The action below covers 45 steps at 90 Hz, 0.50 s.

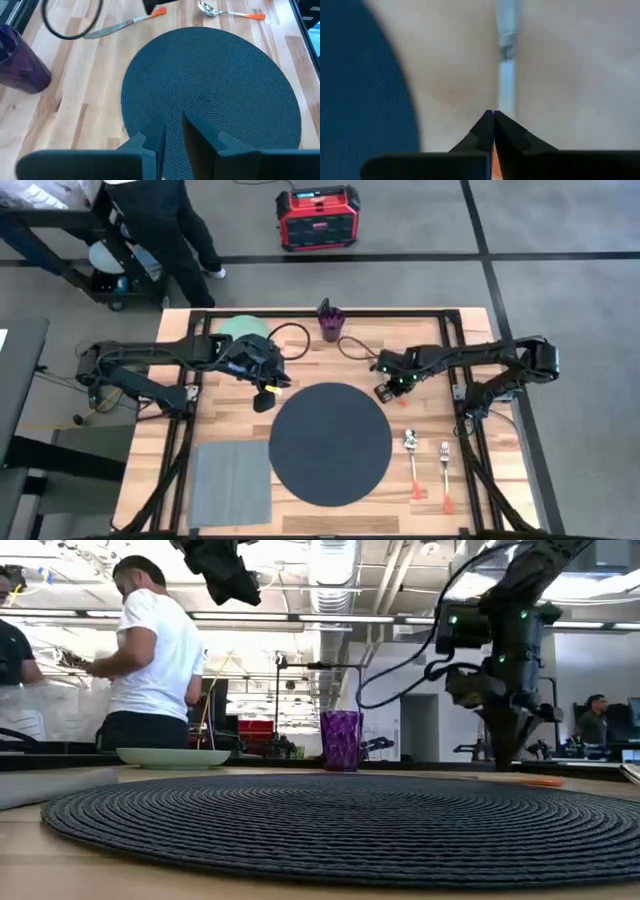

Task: Set table place
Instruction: Move the table knife to the table mat

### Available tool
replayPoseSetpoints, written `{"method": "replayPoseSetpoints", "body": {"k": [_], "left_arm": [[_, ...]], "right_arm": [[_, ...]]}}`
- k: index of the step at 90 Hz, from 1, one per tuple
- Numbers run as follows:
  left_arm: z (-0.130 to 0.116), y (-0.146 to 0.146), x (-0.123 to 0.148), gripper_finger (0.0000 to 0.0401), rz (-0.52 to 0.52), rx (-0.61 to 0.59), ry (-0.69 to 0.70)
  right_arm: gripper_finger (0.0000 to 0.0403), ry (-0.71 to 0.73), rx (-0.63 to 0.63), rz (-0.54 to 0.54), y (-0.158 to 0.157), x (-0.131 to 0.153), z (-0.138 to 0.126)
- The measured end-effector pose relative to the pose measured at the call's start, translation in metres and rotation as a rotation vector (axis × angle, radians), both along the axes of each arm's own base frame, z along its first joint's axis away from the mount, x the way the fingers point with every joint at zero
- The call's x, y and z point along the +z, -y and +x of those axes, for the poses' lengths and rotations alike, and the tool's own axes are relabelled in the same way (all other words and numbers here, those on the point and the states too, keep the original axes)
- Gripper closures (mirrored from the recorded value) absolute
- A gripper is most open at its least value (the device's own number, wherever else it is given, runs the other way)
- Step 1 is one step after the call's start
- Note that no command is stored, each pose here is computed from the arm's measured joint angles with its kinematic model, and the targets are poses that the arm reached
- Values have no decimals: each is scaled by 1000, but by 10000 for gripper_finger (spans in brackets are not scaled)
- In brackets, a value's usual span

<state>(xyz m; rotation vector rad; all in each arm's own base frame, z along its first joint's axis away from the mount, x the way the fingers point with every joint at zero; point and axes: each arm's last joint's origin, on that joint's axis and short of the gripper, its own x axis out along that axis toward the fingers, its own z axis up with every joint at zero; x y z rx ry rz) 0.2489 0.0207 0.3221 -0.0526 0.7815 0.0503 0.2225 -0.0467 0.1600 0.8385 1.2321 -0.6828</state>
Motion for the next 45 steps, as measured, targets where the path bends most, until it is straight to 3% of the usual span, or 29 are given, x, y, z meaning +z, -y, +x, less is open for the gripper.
{"method": "replayPoseSetpoints", "body": {"k": [19,32,45], "left_arm": [[0,0,0,354,13,-13,2],[0,0,0,354,41,-40,2],[0,0,0,354,57,-56,2]], "right_arm": [[402,23,43,-104,-27,2,7],[382,59,85,-128,-11,4,9],[333,73,70,-112,13,4,6]]}}
